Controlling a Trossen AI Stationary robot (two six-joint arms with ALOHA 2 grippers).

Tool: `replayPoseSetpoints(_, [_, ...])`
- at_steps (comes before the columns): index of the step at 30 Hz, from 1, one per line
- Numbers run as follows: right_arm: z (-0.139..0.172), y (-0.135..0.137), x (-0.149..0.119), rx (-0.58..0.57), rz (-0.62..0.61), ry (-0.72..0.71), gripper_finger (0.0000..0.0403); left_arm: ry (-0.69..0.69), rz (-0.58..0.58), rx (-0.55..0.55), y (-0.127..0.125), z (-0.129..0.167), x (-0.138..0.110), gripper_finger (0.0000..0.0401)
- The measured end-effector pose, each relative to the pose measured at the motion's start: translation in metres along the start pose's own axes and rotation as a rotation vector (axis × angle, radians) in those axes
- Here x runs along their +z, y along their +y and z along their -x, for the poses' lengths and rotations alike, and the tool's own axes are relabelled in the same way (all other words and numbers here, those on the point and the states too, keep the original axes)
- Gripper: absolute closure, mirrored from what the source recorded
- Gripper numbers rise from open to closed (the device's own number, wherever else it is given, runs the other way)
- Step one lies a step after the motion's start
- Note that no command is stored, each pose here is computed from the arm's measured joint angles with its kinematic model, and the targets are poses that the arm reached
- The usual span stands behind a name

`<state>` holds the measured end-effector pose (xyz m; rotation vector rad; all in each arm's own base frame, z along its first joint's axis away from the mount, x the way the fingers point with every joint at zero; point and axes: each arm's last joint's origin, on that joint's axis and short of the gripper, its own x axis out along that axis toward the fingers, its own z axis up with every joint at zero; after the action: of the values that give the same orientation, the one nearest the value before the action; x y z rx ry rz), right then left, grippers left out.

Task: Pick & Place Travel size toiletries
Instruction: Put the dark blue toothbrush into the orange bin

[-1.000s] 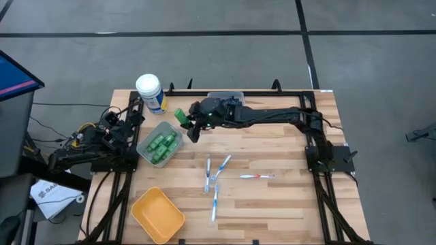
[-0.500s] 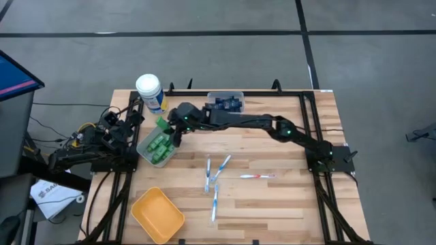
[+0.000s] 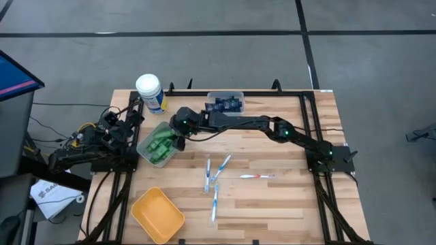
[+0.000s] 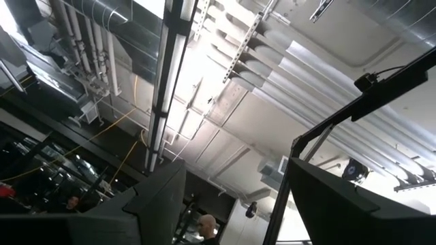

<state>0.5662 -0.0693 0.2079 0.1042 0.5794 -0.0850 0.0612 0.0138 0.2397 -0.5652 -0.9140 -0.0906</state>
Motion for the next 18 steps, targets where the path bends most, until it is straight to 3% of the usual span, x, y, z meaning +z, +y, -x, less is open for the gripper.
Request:
replayPoseSetpoints(6, [0.02, 0.0, 0.007, -0.014, -0.132, 0.086, 0.0132, 0.008, 0.0, -0.008, 0.0, 0.0, 0.0, 0.0146])
replayPoseSetpoints(11, [0.085, 0.007, 0.04, -0.056, -0.118, 0.131, 0.0147, 0.049, -0.018, -0.015, 0.001, 0.0, -0.003, 0.0146])
replayPoseSetpoints(18, [0.16, 0.033, 0.058, -0.071, -0.073, 0.238, 0.0172, 0.227, -0.028, 0.051, 0.012, -0.001, -0.019, 0.0146])
